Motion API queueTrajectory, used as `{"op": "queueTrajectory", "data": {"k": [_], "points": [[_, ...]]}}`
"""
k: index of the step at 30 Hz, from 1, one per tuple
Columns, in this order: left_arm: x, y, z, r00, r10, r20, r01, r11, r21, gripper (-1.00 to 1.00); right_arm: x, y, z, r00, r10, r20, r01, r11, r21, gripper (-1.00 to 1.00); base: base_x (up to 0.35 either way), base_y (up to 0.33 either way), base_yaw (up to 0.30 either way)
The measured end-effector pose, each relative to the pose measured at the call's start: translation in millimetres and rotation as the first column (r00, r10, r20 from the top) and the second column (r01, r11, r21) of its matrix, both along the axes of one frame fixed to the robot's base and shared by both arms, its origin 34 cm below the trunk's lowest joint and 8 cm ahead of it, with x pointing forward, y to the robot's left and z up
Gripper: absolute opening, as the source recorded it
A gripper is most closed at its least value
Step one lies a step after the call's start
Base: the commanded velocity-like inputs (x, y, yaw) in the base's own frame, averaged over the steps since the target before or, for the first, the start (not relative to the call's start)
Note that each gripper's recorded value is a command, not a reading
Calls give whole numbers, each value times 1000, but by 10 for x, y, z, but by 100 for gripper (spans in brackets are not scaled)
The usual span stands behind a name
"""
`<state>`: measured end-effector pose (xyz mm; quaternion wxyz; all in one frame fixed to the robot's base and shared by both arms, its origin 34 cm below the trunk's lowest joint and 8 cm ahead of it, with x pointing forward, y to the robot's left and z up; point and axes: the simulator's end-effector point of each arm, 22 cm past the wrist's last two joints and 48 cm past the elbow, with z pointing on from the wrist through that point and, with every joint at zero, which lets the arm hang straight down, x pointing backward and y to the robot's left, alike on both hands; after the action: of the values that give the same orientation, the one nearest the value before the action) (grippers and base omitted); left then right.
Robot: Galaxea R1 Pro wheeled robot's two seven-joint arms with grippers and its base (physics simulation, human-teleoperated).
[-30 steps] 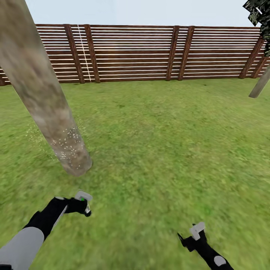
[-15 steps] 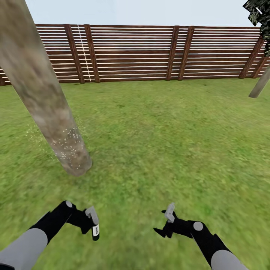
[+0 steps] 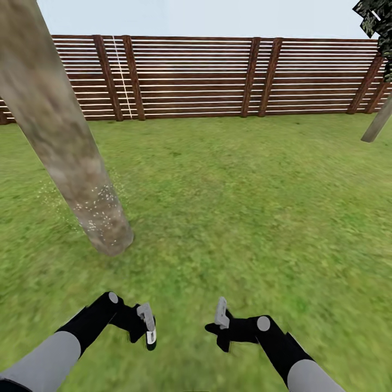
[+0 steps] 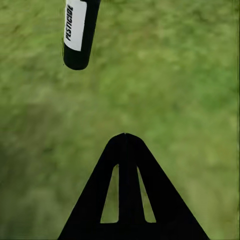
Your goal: In the garden, pick up the pesticide atomizer on the floor and spray pesticide onto both trees until each tree trunk is fully covered.
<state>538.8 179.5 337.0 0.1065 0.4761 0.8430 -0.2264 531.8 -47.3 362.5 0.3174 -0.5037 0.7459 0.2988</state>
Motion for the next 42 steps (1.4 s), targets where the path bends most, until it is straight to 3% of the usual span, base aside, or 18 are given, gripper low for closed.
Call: {"op": "queueTrajectory", "data": {"k": [3, 7, 21, 23, 27, 30, 37, 42], "points": [[-81, -128, -35, 997, -77, 3, 77, 997, 20, -100, 9, 88, 37, 1000, 4, 4, -4, 1000, 12, -100, 0, 0, 0], [-101, -362, -16, 993, -115, 10, 115, 993, 5, -100, 9, 147, 60, 1000, 5, 6, -5, 1000, 22, -100, 0, 0, 0], [-119, -531, -2, 991, -135, 19, 135, 991, -9, -100, 103, 311, 183, 1000, 12, 27, -13, 999, 49, -100, 0, 0, 0], [-122, -626, 12, 990, -141, 23, 142, 990, -19, -100, 37, 372, 289, 997, 73, 17, -74, 994, 74, -100, 0, 0, 0], [-90, -675, 45, 988, -147, 36, 148, 989, -29, -100, 23, 382, 337, 995, 98, 20, -99, 992, 80, -100, 0, 0, 0], [-116, -763, 70, 973, -215, 79, 220, 974, -55, -100, 23, 379, 338, 995, 100, 21, -101, 992, 80, -100, 0, 0, 0], [-297, -916, 149, 956, -289, 60, 294, 947, -127, -100, 33, 361, 336, 995, 98, 22, -99, 992, 78, -100, 0, 0, 0], [-319, -1009, 168, 951, -301, 71, 308, 940, -149, -100, 41, 340, 331, 995, 94, 21, -95, 993, 76, -100, 0, 0, 0]]}}
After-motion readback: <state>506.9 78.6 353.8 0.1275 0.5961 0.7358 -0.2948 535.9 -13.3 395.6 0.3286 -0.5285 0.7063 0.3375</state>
